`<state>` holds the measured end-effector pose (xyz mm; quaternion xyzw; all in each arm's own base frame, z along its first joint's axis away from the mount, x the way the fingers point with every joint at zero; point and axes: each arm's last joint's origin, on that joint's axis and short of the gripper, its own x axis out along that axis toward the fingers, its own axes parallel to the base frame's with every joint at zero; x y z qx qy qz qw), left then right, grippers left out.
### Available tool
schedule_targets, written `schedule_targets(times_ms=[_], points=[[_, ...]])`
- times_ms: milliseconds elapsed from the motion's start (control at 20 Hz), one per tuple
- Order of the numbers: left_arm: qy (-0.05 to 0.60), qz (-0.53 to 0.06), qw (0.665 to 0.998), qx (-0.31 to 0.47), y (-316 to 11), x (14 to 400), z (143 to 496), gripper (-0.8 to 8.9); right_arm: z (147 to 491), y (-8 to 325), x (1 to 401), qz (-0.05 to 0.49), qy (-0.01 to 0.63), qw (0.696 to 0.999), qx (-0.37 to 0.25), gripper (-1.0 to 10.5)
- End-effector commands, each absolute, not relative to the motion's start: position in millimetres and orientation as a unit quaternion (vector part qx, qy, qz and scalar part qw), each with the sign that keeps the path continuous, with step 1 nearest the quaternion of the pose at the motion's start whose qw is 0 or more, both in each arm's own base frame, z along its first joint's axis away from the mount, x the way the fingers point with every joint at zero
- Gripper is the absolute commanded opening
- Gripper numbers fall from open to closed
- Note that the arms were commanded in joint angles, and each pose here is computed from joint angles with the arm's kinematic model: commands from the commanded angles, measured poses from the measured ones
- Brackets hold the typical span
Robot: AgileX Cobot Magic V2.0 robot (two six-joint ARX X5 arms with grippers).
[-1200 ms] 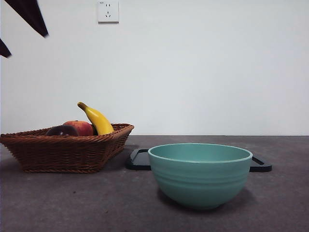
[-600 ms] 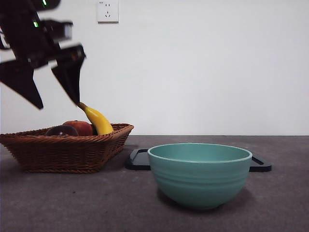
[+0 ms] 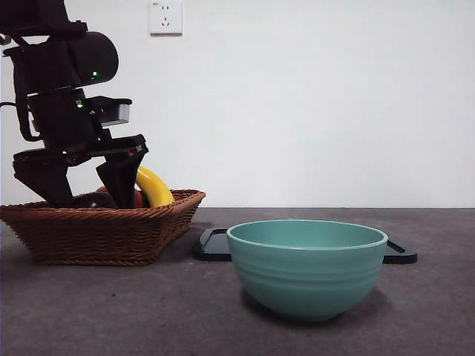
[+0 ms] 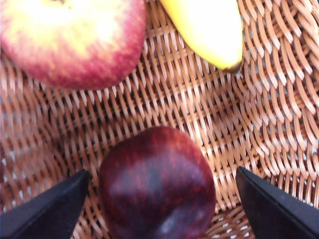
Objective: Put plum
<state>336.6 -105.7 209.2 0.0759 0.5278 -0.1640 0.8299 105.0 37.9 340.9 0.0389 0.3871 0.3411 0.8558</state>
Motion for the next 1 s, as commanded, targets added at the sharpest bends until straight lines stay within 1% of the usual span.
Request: schedule_targets(times_ms=[50, 100, 150, 200, 300, 400, 450, 650, 750, 850, 1000], points=[[0.526, -0.164, 0.831, 0.078, -108.9, 343.7, 205.8, 4.61, 347.2, 38.5, 105.9, 0.345, 0.375, 0.860, 0.036, 3.7], [0.527, -0.164, 0.830, 0.078, -109.0, 343.9, 204.9, 4.45, 347.3, 38.6, 106.0, 0.345, 0.375, 0.860, 0.036, 3.7], [0.528, -0.164, 0.830, 0.078, -109.0, 344.1, 204.4, 3.97, 347.4, 38.6, 106.1, 0.345, 0.374, 0.860, 0.036, 3.7], [0.528, -0.164, 0.829, 0.078, -109.0, 344.0, 204.4, 3.68, 347.4, 38.6, 106.1, 0.345, 0.374, 0.860, 0.036, 3.7], [0.530, -0.164, 0.828, 0.078, -108.9, 343.6, 204.2, 3.56, 347.4, 38.6, 106.1, 0.345, 0.374, 0.860, 0.036, 3.7], [0.530, -0.164, 0.828, 0.078, -108.9, 343.6, 204.2, 2.79, 347.4, 38.6, 106.0, 0.345, 0.374, 0.860, 0.036, 3.7], [0.531, -0.164, 0.828, 0.078, -108.9, 343.5, 204.1, 2.66, 347.4, 38.6, 106.0, 0.345, 0.374, 0.860, 0.036, 3.7], [0.531, -0.166, 0.828, 0.077, -108.1, 340.8, 208.6, 2.66, 347.4, 38.6, 106.0, 0.345, 0.374, 0.860, 0.036, 3.7], [0.514, -0.173, 0.837, 0.073, -108.1, 336.7, 221.2, 2.66, 347.6, 38.6, 106.2, 0.345, 0.373, 0.861, 0.036, 3.7], [0.490, -0.189, 0.849, 0.066, -108.6, 329.0, 241.6, 2.67, 347.9, 38.7, 106.5, 0.345, 0.370, 0.862, 0.035, 3.7], [0.442, -0.235, 0.864, 0.049, -113.0, 307.4, 278.5, 2.66, 347.9, 38.7, 106.6, 0.345, 0.370, 0.862, 0.035, 3.7]])
